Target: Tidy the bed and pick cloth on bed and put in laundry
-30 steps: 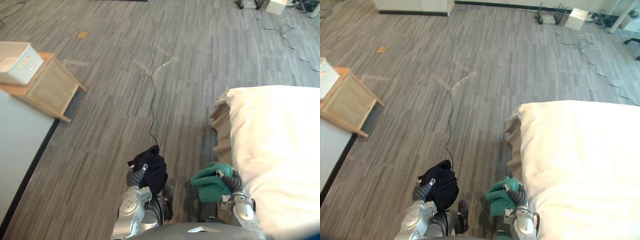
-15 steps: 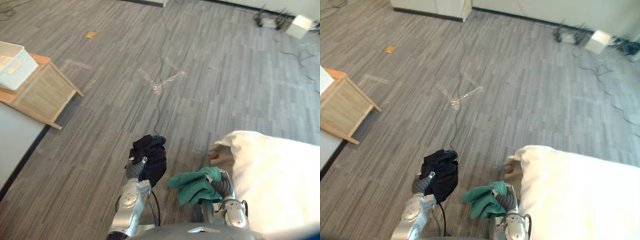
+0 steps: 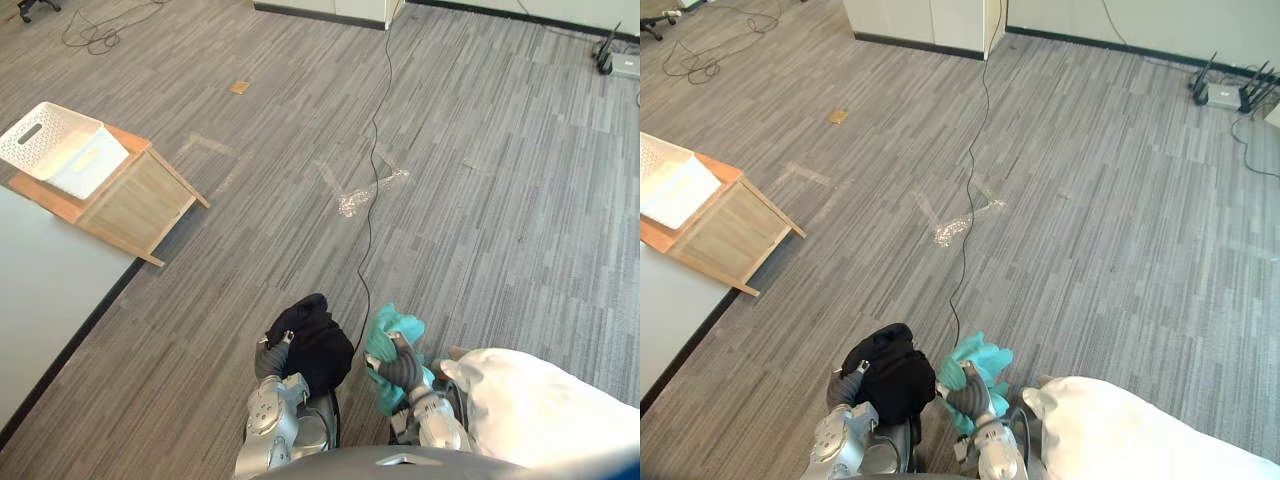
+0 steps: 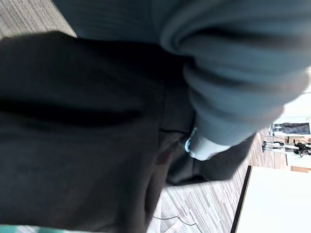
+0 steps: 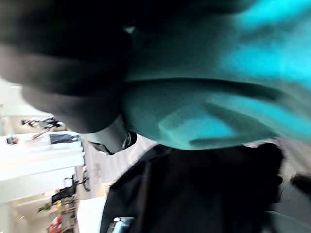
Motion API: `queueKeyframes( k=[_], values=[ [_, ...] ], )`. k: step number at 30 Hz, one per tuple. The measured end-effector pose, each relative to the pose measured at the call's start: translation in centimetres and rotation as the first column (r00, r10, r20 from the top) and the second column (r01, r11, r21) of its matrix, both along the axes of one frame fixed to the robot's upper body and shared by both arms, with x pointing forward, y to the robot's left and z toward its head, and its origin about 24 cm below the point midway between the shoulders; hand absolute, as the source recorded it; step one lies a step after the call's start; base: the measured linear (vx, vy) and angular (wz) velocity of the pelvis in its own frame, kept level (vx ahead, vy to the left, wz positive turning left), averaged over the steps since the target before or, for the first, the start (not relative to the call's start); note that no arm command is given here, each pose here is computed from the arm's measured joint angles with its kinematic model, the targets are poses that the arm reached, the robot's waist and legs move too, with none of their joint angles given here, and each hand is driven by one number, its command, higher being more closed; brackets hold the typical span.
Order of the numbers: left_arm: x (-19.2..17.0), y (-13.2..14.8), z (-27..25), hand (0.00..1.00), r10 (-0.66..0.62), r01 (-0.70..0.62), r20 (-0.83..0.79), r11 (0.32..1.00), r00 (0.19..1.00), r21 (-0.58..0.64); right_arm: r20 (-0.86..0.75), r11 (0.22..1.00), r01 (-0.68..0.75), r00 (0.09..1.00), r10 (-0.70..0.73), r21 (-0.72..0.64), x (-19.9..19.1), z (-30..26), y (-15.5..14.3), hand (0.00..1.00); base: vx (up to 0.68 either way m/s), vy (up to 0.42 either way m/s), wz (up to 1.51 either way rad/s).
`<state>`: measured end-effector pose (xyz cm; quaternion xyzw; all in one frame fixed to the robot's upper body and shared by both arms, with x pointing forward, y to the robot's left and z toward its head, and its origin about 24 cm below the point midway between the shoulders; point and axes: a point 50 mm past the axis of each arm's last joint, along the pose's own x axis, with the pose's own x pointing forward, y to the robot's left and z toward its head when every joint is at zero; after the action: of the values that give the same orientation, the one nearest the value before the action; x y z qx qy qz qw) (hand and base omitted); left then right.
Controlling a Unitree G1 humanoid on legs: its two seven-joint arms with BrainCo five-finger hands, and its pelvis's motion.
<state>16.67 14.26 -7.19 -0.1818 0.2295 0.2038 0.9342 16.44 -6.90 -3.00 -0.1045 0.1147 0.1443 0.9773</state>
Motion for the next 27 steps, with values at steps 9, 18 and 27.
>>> queueKeyframes(
  k=[9,18,27],
  values=[
    [0.9,0.0,1.6,1.00,0.021,-0.018,0.083,0.999,0.996,-0.037,-0.037,0.995,0.099,0.994,-0.099,-0.020,1.0,-0.6,-0.3,1.00,0.56,0.143,0.22],
    [0.6,0.0,1.2,1.00,0.001,0.000,0.045,1.000,0.999,-0.022,-0.138,0.976,0.217,0.966,-0.219,-0.025,-1.3,-2.3,-2.1,1.00,0.40,0.029,0.41],
    [0.9,0.5,1.8,1.00,0.002,-0.002,0.075,1.000,0.997,-0.006,0.019,0.950,0.296,0.954,-0.299,0.097,-0.2,2.0,-4.5,1.00,0.39,-0.314,0.85]
  ],
)
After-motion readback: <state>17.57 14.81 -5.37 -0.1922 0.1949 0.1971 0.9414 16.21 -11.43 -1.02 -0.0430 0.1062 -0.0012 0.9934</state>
